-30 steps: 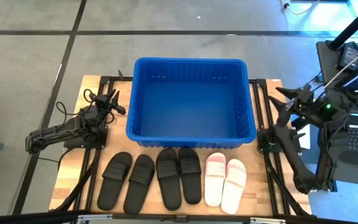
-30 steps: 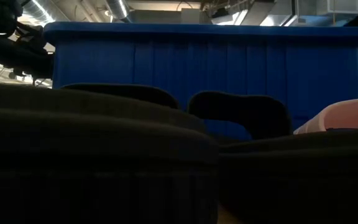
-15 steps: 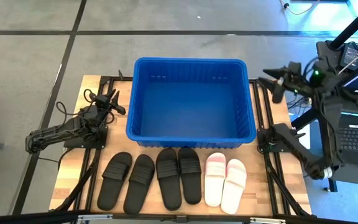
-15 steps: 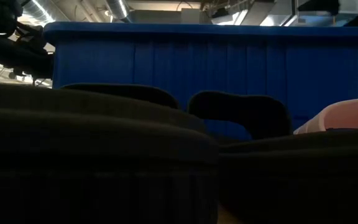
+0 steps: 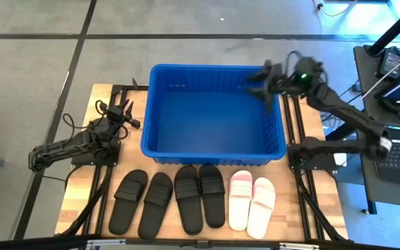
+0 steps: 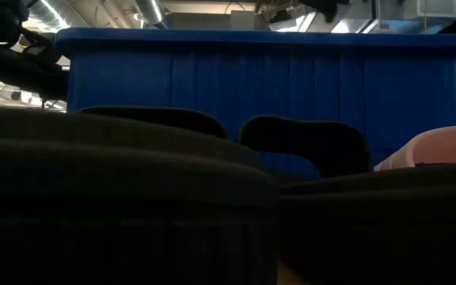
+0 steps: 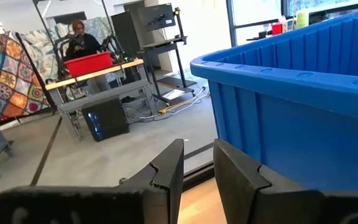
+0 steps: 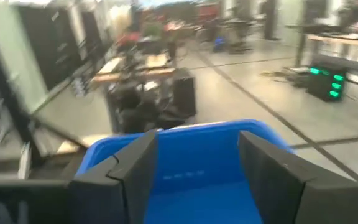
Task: Pick and place slides into bin
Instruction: Put the pink slipper into the blue bin
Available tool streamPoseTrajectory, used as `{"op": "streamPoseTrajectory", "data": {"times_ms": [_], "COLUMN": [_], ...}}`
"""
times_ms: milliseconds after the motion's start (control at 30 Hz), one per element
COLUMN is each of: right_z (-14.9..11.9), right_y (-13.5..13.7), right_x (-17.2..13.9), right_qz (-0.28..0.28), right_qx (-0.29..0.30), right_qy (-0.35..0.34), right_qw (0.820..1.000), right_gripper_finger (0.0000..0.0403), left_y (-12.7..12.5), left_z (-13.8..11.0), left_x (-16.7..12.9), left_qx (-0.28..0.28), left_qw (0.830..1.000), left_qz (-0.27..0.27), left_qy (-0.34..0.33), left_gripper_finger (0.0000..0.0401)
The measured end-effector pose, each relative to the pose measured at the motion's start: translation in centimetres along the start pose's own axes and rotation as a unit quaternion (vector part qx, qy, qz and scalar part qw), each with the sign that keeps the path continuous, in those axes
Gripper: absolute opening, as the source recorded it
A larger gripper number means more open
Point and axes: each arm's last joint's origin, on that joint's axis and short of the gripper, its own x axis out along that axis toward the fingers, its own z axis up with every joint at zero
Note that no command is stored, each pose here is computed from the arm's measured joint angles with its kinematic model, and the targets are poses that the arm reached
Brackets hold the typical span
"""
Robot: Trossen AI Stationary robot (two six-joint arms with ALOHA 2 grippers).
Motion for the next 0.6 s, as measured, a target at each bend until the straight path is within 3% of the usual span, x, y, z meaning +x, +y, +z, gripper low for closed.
{"op": "streamPoseTrajectory", "data": {"times_ms": [233, 400, 500, 600], "right_z": [0.6, -0.3, -1.3, -3.2], "right_y": [7.0, 11.1, 13.7, 16.2], "right_x": [2.7, 2.7, 2.3, 1.8], "right_qz": [0.010, 0.006, 0.010, -0.015], "right_qx": [-0.047, 0.030, 0.101, 0.166], "right_qy": [0.136, 0.271, 0.349, 0.448], "right_qw": [0.990, 0.962, 0.931, 0.878], "right_gripper_finger": [0.0188, 0.0179, 0.0173, 0.0163], "left_y": [0.0, 0.0, 0.0, 0.0], "left_z": [0.0, 0.0, 0.0, 0.0], "left_x": [0.0, 0.0, 0.0, 0.0], "left_qx": [0.002, 0.002, 0.001, 0.002], "left_qw": [1.000, 1.000, 1.000, 1.000], "left_qz": [0.000, 0.000, 0.000, 0.000], "left_qy": [0.000, 0.000, 0.000, 0.000], "left_gripper_finger": [0.0082, 0.0082, 0.0082, 0.0082]}}
